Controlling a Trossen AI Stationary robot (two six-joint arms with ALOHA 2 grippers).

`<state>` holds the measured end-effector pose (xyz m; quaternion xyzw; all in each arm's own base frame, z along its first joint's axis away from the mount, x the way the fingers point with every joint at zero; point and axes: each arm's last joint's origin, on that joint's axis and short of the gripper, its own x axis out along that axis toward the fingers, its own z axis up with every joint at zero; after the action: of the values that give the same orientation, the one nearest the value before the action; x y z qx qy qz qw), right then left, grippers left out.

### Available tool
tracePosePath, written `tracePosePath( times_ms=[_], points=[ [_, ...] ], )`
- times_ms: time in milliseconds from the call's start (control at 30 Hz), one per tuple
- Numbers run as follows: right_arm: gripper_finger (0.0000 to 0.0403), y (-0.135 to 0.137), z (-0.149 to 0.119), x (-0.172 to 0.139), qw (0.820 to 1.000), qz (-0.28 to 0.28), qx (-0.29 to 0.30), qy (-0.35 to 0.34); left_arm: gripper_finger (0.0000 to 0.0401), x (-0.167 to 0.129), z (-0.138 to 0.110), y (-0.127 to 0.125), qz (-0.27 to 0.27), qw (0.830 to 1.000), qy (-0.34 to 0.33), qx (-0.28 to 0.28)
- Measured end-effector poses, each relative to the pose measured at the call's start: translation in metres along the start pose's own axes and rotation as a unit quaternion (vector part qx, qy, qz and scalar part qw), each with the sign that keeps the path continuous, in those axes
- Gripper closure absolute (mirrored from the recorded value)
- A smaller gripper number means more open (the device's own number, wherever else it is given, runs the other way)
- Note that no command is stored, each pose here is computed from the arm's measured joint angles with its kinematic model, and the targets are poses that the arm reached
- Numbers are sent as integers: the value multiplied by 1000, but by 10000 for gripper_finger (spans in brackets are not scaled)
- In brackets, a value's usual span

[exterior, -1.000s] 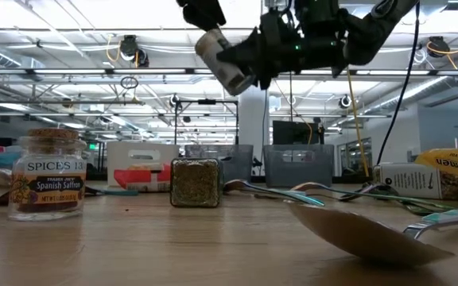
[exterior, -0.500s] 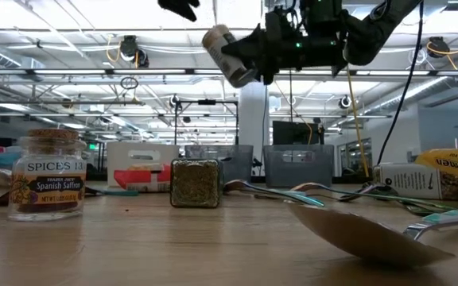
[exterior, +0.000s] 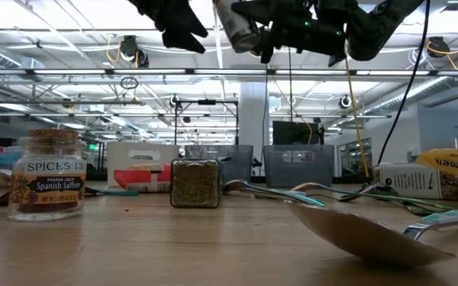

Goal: Pick & Place Food Item
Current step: Put the gold seasoning bottle into the left black bin

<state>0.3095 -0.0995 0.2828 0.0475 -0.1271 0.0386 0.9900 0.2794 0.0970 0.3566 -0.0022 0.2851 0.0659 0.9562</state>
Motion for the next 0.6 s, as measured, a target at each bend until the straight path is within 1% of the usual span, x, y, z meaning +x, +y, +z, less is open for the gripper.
tracePosePath(
  times_ms=[100,267,367,467,600],
  points=[
    [128,0,-5,-3,1000,-3,4,9,69,0,2,0,2,1000,-9,2],
    [128,0,-11,-7,1000,-8,5,13,79,-11,12,-1,3,999,-35,9],
    [128,0,-10,-7,1000,-7,2,6,88,-15,21,-4,-10,997,-76,19],
    [128,0,-10,-7,1000,-7,2,5,104,-12,21,-8,-17,997,-74,21],
    [128,0,-9,-7,1000,-7,1,3,139,-11,22,-10,-20,997,-77,23]
  ],
)
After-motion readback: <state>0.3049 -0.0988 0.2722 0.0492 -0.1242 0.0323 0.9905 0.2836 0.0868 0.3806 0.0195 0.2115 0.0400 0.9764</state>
